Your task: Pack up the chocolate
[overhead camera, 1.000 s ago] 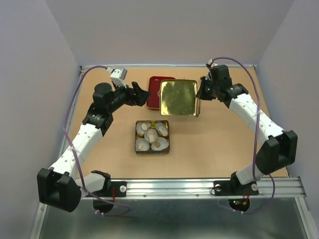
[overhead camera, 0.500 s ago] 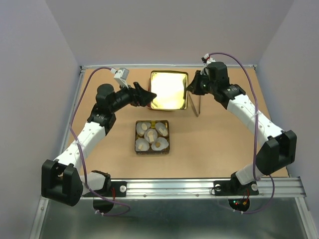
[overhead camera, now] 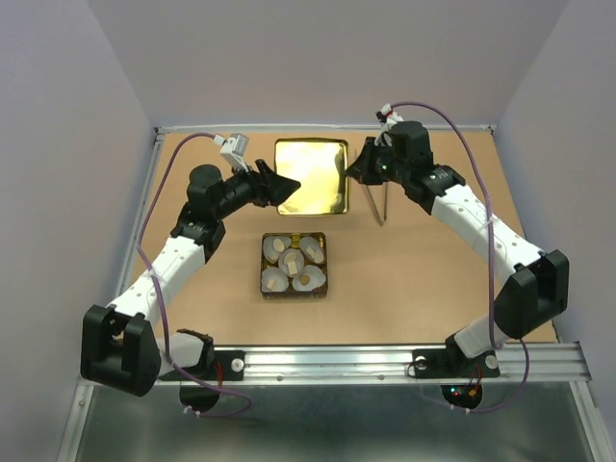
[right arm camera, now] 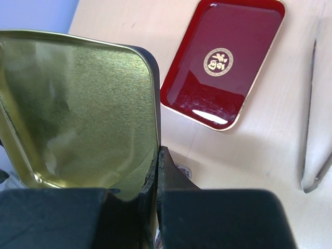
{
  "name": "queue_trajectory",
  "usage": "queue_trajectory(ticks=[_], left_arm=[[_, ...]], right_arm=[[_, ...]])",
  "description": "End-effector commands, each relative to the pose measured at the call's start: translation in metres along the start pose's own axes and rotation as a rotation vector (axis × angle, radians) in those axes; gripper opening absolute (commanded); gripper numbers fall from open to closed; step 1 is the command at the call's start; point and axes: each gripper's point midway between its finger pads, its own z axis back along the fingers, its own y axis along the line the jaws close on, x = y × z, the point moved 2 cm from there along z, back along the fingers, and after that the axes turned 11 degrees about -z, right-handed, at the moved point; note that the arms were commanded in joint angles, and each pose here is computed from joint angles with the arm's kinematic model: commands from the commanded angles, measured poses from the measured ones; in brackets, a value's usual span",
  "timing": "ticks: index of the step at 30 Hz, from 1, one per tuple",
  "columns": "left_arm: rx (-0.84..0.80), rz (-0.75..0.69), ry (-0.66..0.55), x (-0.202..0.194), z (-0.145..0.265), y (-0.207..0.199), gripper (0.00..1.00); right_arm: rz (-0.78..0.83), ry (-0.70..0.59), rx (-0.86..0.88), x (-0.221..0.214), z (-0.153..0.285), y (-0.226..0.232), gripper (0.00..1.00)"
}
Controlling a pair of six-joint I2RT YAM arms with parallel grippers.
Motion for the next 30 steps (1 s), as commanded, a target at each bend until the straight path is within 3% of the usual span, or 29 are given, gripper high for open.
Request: queue_trajectory(ticks=[1, 7, 14, 20, 24, 25, 30], left_arm=[[-0.033, -0.035, -0.044, 0.009, -0.001, -0.009, 0.68], [-0.020, -0.021, -0.030, 0.003, -0.002, -0.004, 0.44], [-0.012, -0.023, -0.022, 0.001, -0.004, -0.002, 0.30], [0.020, -0.033, -0.015, 0.000, -0.005, 0.004, 0.19], [0.055, -0.052, -0.018, 0.002, -0.004, 0.009, 0.19], [0.080, -0.072, -0.018, 0.004, -0.003, 0.012, 0.18], [0.200, -0.189, -0.047, 0.026, 0.004, 0.021, 0.17]], right_arm=[[0.026, -0.077, 0.117, 0.024, 0.000, 0.038, 0.00], [0.033, -0.077, 0.127, 0.022, -0.001, 0.042, 0.00], [0.040, -0.077, 0.131, 0.021, -0.001, 0.045, 0.03], [0.046, -0.080, 0.132, 0.020, -0.002, 0.046, 0.13], [0.044, -0.085, 0.121, 0.021, -0.001, 0.044, 0.29], [0.046, -0.089, 0.120, 0.022, 0.000, 0.044, 0.40], [0.072, -0.173, 0.054, 0.035, 0.018, 0.039, 0.67]])
